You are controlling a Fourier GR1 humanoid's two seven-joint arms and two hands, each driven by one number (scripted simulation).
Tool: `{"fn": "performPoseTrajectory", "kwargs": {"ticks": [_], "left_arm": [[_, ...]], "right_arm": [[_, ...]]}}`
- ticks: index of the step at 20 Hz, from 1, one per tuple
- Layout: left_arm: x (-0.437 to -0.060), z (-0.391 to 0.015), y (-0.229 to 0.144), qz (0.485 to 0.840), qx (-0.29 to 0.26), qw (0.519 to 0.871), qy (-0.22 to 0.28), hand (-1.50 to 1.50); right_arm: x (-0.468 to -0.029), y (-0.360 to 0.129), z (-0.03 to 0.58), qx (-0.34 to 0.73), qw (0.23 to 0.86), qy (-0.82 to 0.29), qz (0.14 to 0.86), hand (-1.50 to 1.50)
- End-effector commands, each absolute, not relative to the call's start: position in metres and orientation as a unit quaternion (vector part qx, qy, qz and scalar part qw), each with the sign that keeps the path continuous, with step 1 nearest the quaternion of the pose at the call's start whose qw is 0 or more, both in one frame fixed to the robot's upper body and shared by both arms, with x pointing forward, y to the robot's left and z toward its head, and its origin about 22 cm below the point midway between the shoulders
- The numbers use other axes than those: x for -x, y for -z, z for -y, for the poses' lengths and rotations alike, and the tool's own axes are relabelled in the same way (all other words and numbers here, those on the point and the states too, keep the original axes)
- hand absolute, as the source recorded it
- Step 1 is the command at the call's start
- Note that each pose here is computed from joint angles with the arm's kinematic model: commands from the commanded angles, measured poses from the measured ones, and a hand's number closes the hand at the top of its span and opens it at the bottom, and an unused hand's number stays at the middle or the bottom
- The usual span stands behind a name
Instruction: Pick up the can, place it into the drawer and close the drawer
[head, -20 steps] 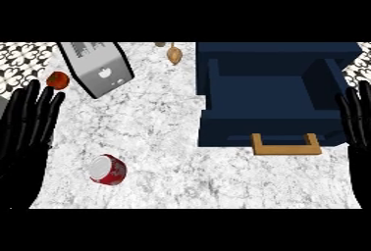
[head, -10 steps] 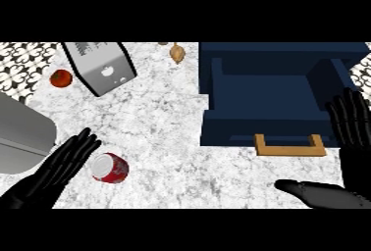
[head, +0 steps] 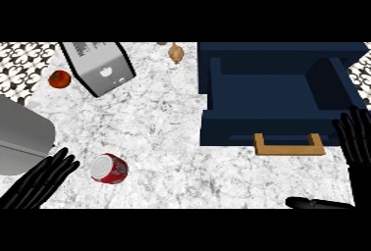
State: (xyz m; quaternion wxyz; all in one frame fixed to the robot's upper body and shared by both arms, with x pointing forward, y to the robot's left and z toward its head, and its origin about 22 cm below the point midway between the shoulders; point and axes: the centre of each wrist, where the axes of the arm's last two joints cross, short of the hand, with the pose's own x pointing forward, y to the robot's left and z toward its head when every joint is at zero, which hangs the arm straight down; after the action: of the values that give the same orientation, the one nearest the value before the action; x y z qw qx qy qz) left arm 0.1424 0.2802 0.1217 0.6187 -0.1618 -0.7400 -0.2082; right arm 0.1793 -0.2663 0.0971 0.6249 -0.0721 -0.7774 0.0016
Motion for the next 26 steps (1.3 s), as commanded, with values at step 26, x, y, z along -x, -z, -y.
{"fn": "performPoseTrajectory", "kwargs": {"ticks": [26], "left_arm": [[-0.185, -0.291, -0.031, 0.716, 0.134, 0.662, 0.176, -1.50]], "right_arm": [[-0.154, -0.072, 0.302, 0.081, 0.631, -0.013, 0.772, -1.50]]}}
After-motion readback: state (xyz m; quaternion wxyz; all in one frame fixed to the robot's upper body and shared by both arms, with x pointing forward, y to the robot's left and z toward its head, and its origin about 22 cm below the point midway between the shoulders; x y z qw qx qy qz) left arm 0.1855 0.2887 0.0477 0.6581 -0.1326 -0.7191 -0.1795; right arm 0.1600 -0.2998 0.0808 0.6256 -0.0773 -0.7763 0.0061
